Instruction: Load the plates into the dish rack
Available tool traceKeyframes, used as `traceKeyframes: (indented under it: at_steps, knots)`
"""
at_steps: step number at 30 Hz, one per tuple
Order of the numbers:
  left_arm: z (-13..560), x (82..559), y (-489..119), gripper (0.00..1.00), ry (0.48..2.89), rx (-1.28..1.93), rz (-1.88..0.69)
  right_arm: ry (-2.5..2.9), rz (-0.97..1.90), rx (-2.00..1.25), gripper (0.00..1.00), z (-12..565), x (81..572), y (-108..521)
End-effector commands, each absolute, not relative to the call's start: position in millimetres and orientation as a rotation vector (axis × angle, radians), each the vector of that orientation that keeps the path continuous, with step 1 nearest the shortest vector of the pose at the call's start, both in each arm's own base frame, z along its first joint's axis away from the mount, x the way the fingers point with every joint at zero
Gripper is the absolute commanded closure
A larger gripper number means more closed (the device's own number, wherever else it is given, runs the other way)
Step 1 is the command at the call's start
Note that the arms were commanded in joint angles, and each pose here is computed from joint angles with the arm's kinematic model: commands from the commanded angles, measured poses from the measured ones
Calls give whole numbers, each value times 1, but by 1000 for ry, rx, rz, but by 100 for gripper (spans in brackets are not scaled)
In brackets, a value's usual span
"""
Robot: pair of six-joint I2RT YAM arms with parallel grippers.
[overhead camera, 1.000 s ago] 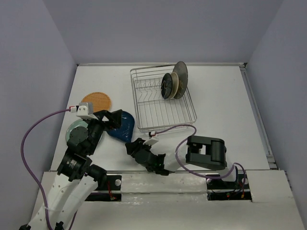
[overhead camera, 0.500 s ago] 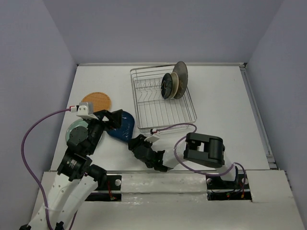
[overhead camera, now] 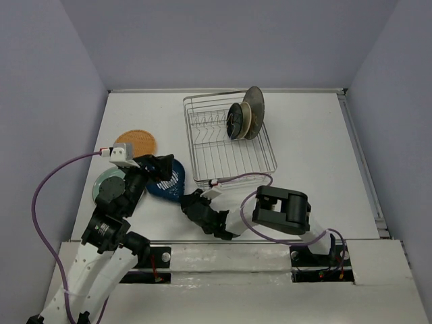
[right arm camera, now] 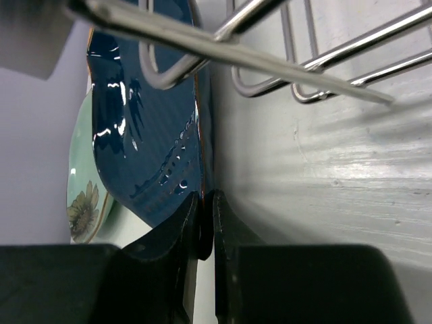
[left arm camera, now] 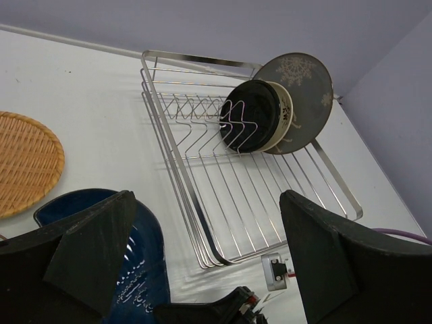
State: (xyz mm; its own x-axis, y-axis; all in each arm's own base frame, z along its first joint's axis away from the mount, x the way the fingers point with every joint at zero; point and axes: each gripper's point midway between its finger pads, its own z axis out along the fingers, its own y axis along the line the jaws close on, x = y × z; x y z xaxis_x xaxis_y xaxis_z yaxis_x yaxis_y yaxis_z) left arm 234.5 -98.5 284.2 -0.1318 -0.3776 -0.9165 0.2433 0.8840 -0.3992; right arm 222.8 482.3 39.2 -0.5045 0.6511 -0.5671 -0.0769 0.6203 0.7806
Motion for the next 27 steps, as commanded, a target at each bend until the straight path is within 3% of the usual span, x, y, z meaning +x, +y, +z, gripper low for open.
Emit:
traceKeyframes:
  at_steps: [1, 3, 14, 16, 20, 21, 27]
  knots:
    - [309, 235, -100, 1, 1545, -104, -561, 1932, 968, 422, 89, 39, 208, 483]
    - [309, 236, -100, 1, 1546, -104, -561, 1969, 949, 391, 93, 42, 193, 480]
    - [311, 234, -99, 1, 1538, -107, -563, 2262, 706, 381, 93, 11, 126, 408]
    - [311, 234, -99, 1, 1538, -106, -562, 2296, 680, 383, 89, 3, 121, 397]
    - [310, 235, -99, 1, 1540, -106, -561, 2323, 665, 372, 53, -2, 117, 391]
    - [309, 235, -99, 1, 1543, -106, -562, 2321, 658, 364, 50, -2, 118, 390]
    - [308, 236, -100, 1, 1548, -102, -561, 2325, 612, 274, 49, 2, 140, 393]
